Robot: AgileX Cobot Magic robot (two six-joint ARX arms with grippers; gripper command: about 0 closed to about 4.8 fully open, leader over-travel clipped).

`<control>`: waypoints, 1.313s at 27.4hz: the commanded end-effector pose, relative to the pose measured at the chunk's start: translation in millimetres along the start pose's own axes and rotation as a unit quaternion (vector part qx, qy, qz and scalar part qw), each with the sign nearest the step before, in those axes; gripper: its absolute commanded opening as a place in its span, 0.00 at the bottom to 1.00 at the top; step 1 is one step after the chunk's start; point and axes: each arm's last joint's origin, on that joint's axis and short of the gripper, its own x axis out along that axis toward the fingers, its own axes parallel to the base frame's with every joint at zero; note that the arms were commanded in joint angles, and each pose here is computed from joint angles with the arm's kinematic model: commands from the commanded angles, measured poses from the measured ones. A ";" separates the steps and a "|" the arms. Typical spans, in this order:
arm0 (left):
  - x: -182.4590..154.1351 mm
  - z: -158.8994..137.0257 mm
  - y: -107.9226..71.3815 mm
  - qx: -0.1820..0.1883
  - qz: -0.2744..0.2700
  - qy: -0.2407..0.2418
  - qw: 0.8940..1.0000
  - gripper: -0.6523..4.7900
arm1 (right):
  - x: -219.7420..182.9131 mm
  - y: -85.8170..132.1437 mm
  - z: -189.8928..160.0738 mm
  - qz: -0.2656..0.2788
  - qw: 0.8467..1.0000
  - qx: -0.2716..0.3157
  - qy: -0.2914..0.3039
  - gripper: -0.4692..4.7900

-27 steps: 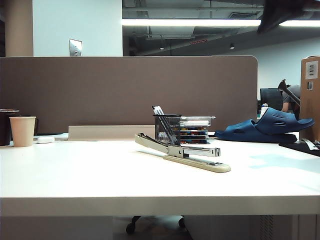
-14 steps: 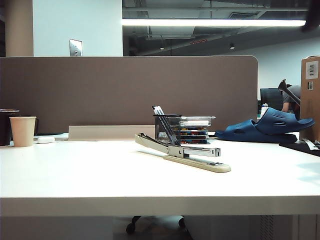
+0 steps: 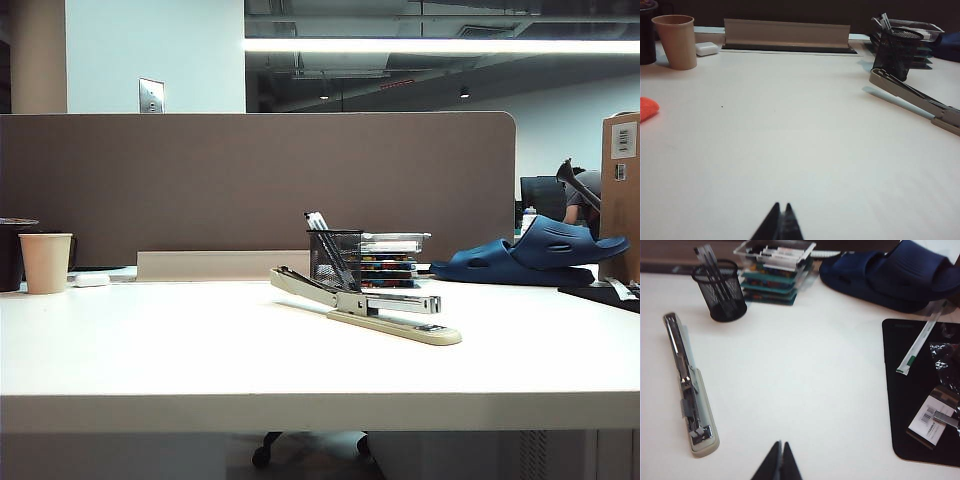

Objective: Pick up a set of staples and put them into the open stapler.

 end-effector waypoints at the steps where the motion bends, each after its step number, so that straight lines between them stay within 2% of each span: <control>1: -0.2 1.3 0.2 0.001 0.002 -0.004 1.000 0.11 | -7.4 1.6 -5.7 -0.001 0.999 -0.003 -0.044 0.08; 8: -0.2 1.3 0.2 0.001 0.002 -0.004 1.000 0.11 | -9.6 2.7 -42.9 0.001 0.998 -0.006 -0.056 0.08; 15: -0.2 3.6 0.9 0.002 0.015 -0.017 1.000 0.11 | -12.5 4.1 -76.5 0.001 0.994 -0.017 -0.110 0.08; 26: -0.4 6.5 0.7 0.003 0.014 -0.032 0.999 0.11 | -21.8 5.4 -103.8 -0.017 0.988 -0.022 -0.150 0.08; 36: -0.4 7.2 0.7 0.003 0.014 -0.036 0.999 0.11 | -18.8 4.8 -128.3 -0.022 0.987 -0.023 -0.160 0.08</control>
